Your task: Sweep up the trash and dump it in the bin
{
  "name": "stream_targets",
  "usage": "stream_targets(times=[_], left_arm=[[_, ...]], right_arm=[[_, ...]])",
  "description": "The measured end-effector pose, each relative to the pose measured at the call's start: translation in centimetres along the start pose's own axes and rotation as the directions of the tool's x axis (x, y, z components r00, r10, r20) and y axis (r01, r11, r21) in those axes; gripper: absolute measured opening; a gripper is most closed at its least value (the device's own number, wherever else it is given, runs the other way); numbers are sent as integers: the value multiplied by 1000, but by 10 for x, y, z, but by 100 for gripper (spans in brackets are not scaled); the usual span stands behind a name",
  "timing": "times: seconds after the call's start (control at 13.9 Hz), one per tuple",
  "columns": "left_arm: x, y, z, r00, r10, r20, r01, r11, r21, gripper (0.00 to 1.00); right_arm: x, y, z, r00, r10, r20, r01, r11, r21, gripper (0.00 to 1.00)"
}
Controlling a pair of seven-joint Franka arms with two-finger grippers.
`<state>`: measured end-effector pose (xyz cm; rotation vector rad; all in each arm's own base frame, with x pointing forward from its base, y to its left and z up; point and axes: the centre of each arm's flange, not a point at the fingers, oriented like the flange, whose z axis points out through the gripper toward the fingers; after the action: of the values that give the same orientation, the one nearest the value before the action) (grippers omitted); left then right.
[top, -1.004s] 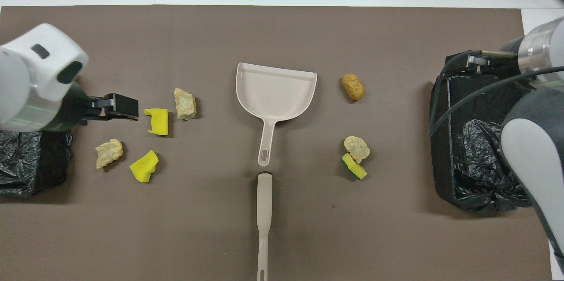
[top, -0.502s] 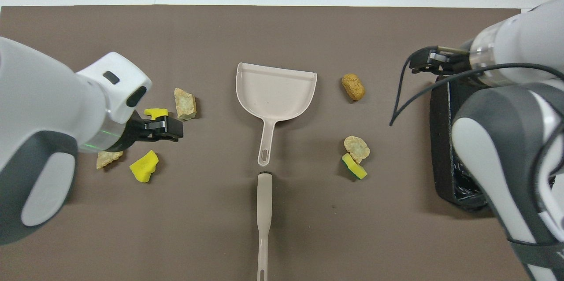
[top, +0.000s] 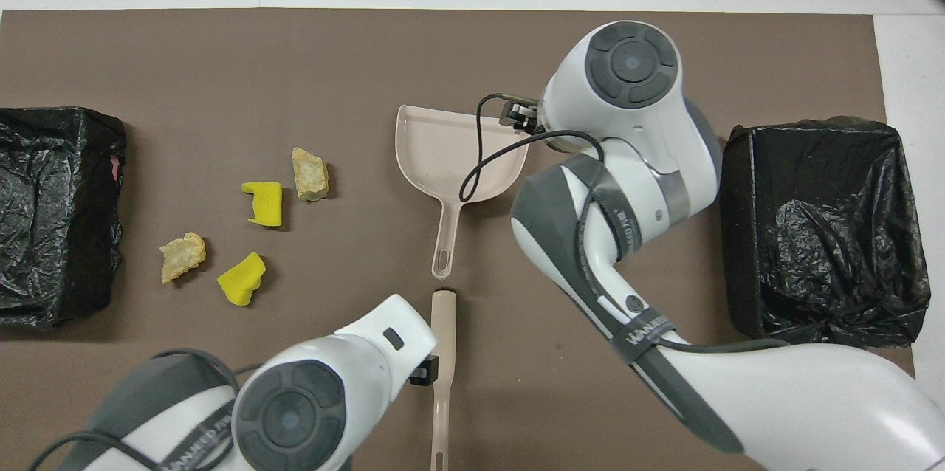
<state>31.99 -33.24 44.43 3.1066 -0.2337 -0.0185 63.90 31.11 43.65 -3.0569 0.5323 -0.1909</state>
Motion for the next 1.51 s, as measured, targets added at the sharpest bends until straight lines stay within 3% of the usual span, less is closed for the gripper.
stream_targets(times=[0.36,0.79,1.29,1.36,1.43,1.51], left_arm=[[-41,31,62,999,-36,1,36,999,2,100],[-56,54,90,998,-55,16,55,998,12,100],[-55,55,101,998,-58,27,57,998,21,100],[-57,56,103,998,-55,30,54,998,24,100],[-59,58,105,998,-58,33,57,998,28,89],[-60,59,109,997,-62,37,60,998,31,78]], right_arm=[[-79,-75,29,999,0,43,0,1000,-12,100],[-90,-63,69,996,-26,87,32,997,-64,100],[-112,-67,87,992,-53,118,58,997,-44,100],[-112,-67,86,992,-53,118,58,997,-43,96],[-112,-67,86,992,-53,118,58,997,-42,94],[-112,-67,85,991,-54,118,59,997,-41,83]])
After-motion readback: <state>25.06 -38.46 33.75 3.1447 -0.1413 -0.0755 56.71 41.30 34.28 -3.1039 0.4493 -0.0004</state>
